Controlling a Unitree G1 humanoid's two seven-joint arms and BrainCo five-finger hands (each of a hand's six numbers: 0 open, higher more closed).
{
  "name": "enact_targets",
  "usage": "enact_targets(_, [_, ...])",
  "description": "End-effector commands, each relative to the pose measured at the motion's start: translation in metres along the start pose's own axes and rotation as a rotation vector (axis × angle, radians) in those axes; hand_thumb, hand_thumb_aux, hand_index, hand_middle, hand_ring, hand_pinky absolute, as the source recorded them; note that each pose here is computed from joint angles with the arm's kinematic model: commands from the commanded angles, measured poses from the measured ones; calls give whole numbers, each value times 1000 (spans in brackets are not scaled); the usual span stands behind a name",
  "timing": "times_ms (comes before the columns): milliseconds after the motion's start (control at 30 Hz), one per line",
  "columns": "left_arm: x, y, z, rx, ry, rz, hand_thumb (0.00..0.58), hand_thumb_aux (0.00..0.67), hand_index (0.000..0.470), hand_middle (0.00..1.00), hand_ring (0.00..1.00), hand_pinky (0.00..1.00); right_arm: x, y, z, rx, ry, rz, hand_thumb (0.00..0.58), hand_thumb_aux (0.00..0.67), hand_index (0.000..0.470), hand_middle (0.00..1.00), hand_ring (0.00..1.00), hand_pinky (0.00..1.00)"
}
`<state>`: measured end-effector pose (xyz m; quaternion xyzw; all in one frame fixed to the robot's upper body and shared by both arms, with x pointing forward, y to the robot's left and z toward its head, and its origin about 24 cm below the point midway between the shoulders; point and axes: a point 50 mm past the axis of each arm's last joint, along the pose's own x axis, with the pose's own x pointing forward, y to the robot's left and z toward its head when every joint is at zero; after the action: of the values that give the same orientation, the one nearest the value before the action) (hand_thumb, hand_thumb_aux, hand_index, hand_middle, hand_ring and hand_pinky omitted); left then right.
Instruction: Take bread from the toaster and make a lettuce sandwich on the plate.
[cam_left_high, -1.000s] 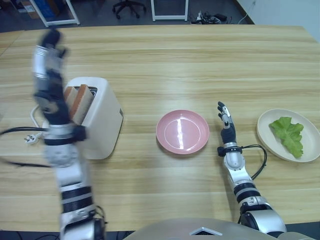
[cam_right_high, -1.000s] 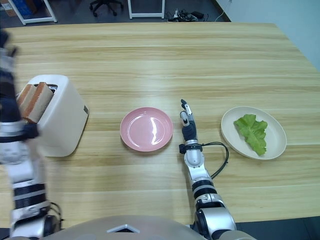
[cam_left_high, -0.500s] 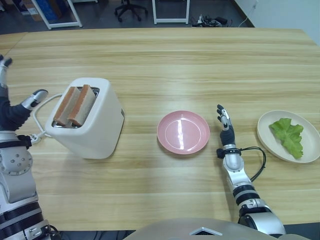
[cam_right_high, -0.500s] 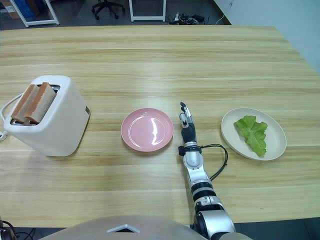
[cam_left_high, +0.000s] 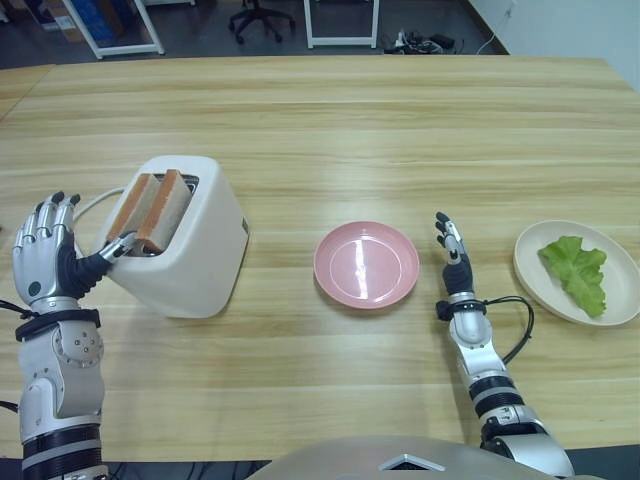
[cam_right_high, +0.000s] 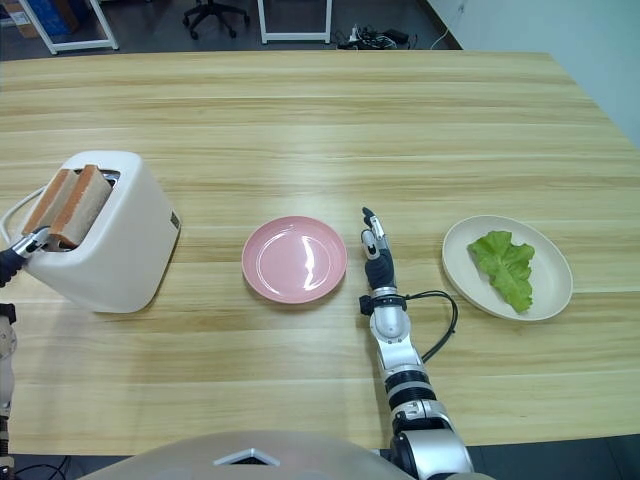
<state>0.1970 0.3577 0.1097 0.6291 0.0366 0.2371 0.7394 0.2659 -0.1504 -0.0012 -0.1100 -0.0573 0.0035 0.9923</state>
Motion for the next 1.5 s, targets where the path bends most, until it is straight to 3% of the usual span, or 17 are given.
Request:
enact_targets(33, [-5, -9, 5, 20, -11, -37, 0, 0, 0, 0, 0, 0, -2, -1, -1, -4, 15, 5, 0, 0, 0, 0, 0, 0])
enact_targets(167, [-8, -14, 15, 22, -55, -51, 5, 3, 2, 0, 0, 0, -3, -2, -1, -7, 16, 4, 0, 0, 0, 0, 0, 0])
enact_targets(200, [-8, -14, 16, 21, -68, -40, 454, 357, 251, 0, 0, 0, -4, -2, -1, -7, 18, 3, 0, 0, 0, 0, 0, 0])
enact_targets(233, [-8, -13, 18, 20, -77, -24, 519, 452, 317, 0, 0, 0, -4, -2, -2, -8, 20, 3, 0, 0, 0, 0, 0, 0])
enact_targets(267, [-8, -12, 19, 20, -84, -9, 580, 670, 470, 380, 380, 380, -4, -2, -2, -9, 22, 4, 0, 0, 0, 0, 0, 0])
enact_targets(300, [-7, -11, 20, 13, -91, 3, 580, 670, 470, 839, 839, 839, -4, -3, -2, -9, 23, 4, 0, 0, 0, 0, 0, 0])
enact_targets(333, [-7, -11, 20, 12, -98, 13, 580, 670, 470, 1000, 1000, 1000, -4, -3, -2, -9, 24, 4, 0, 0, 0, 0, 0, 0])
enact_targets(600, [-6, 7, 35, 14, -215, 182, 580, 670, 470, 1000, 1000, 1000, -5, -2, -3, -7, 30, 2, 0, 0, 0, 0, 0, 0])
enact_targets(933, [-11, 95, 52, -34, -337, 870, 580, 670, 470, 1000, 1000, 1000, -6, 2, -4, 3, 40, 3, 0, 0, 0, 0, 0, 0])
enact_targets(1067, [-17, 125, 71, -218, -458, 1037, 580, 670, 470, 1000, 1000, 1000, -6, 5, -4, 9, 44, 5, 0, 0, 0, 0, 0, 0])
enact_targets(1233, [-14, 115, 119, -715, -686, 818, 580, 670, 470, 1000, 1000, 1000, -4, 6, -3, 12, 40, 7, 0, 0, 0, 0, 0, 0])
enact_targets(1367, [-11, 77, 165, -1175, -764, 419, 580, 670, 470, 1000, 1000, 1000, -1, 6, -2, 11, 39, 11, 0, 0, 0, 0, 0, 0])
enact_targets(1500, [-14, 28, 204, -1342, -775, -8, 580, 670, 470, 1000, 1000, 1000, 0, 4, -2, 9, 41, 8, 0, 0, 0, 0, 0, 0])
